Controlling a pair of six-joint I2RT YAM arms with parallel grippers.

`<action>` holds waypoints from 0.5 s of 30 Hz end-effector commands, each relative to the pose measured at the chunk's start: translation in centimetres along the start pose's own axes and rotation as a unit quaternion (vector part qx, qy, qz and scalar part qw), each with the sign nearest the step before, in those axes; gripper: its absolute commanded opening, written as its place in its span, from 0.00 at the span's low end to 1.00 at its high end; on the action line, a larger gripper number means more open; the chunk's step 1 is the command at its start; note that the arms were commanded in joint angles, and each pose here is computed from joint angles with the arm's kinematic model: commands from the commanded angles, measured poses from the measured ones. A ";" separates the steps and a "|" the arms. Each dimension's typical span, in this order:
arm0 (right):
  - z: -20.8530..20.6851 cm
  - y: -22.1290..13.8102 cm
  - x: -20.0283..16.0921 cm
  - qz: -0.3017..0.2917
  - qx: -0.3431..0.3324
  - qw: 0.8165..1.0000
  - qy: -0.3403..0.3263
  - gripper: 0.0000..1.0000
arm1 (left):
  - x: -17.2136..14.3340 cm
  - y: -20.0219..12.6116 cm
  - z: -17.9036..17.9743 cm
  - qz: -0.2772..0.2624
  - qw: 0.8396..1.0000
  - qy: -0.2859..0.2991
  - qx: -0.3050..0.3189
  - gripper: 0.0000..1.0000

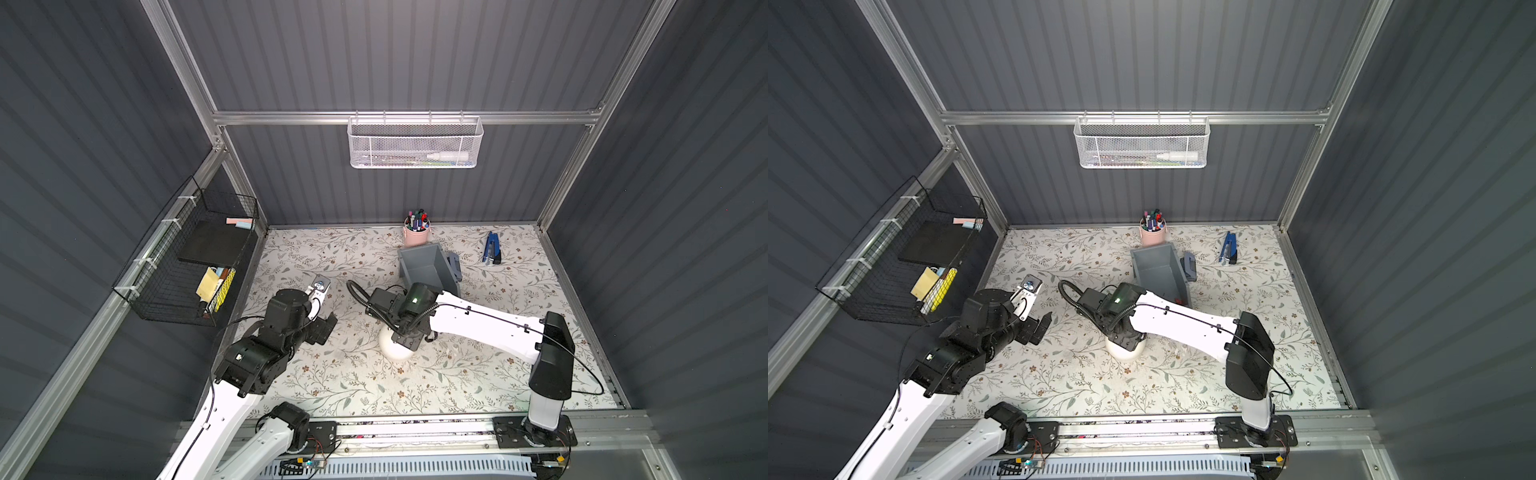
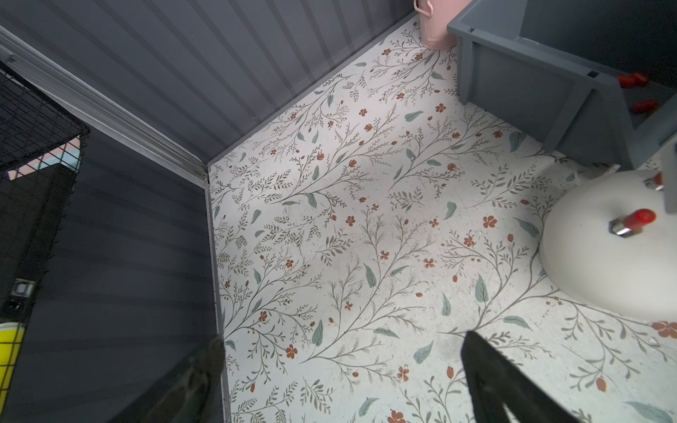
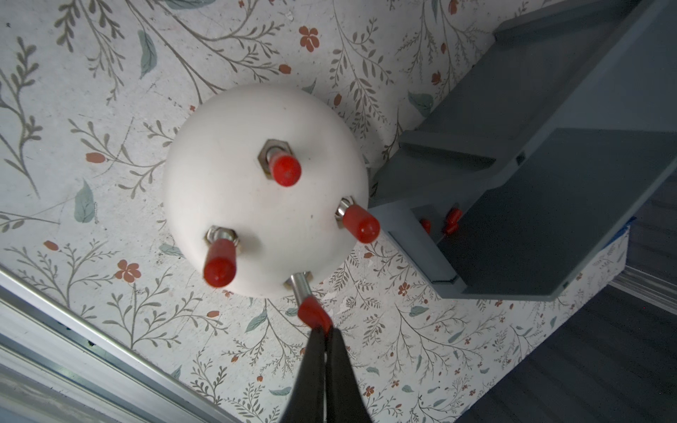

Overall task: Cover the protruding screws with screw protection sleeves
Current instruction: Attach the screw protection sleeve to the screw.

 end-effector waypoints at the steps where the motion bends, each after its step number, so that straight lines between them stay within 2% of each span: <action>1: 0.5 0.3 -0.5 0.012 0.009 1.000 -0.015 0.01 | -0.2 0.2 0.2 0.002 1.000 0.005 0.008 0.99; 8: 0.5 0.1 -0.2 0.013 -0.008 1.000 -0.017 0.11 | -0.1 0.2 0.2 0.002 1.000 0.005 0.008 1.00; 15: 1.2 -0.2 -0.1 0.001 -0.004 1.000 -0.023 0.16 | -0.2 0.2 0.2 0.002 1.000 0.004 0.007 0.99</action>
Point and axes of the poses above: each gripper's point midway between its finger pads, its own y axis out along the fingers, its own z axis along the line the jaws close on, x = y × z, the point moved 5 cm from there along -y, back along the fingers, and after that the axes turned 12 degrees about -y, right-handed, at the moved point
